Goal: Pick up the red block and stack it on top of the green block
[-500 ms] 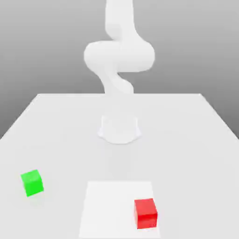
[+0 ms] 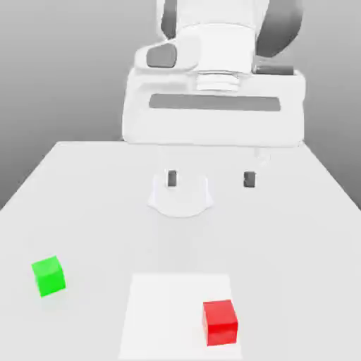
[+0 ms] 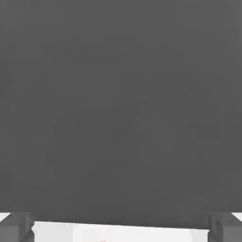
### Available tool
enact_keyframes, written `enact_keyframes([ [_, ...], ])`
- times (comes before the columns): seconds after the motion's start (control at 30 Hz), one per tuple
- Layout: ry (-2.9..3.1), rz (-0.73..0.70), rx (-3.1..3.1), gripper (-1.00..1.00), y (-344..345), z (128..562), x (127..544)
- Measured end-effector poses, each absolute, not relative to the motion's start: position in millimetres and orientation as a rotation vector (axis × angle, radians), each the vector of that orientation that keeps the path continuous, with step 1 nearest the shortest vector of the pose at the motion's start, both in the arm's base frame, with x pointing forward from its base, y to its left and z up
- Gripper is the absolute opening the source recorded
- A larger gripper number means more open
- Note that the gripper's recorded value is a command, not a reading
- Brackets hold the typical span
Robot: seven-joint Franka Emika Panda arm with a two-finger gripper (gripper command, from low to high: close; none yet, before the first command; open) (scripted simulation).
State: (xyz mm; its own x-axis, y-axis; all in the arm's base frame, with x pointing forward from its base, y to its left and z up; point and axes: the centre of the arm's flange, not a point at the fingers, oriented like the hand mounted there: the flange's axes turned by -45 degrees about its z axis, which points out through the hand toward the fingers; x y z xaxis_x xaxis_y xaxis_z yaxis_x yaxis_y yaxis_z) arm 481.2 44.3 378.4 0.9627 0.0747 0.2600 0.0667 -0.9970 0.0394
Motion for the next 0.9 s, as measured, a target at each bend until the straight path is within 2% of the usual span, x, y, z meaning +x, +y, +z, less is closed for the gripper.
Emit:
enact_keyframes([
  [0.27,0.185,0.042,3.132,0.0,64.4,224.9,454.6],
  [0.43,0.188,0.002,3.136,0.0,66.0,159.3,450.1],
  [0.47,0.189,0.001,3.136,-1.0,65.9,149.7,449.4],
  [0.7,0.189,0.001,3.136,-1.0,66.1,148.7,449.2],
  [0.87,0.182,0.0,3.136,-1.0,64.0,200.6,449.4],
  [0.9,0.112,0.0,3.135,-1.0,44.6,207.0,449.6],
])
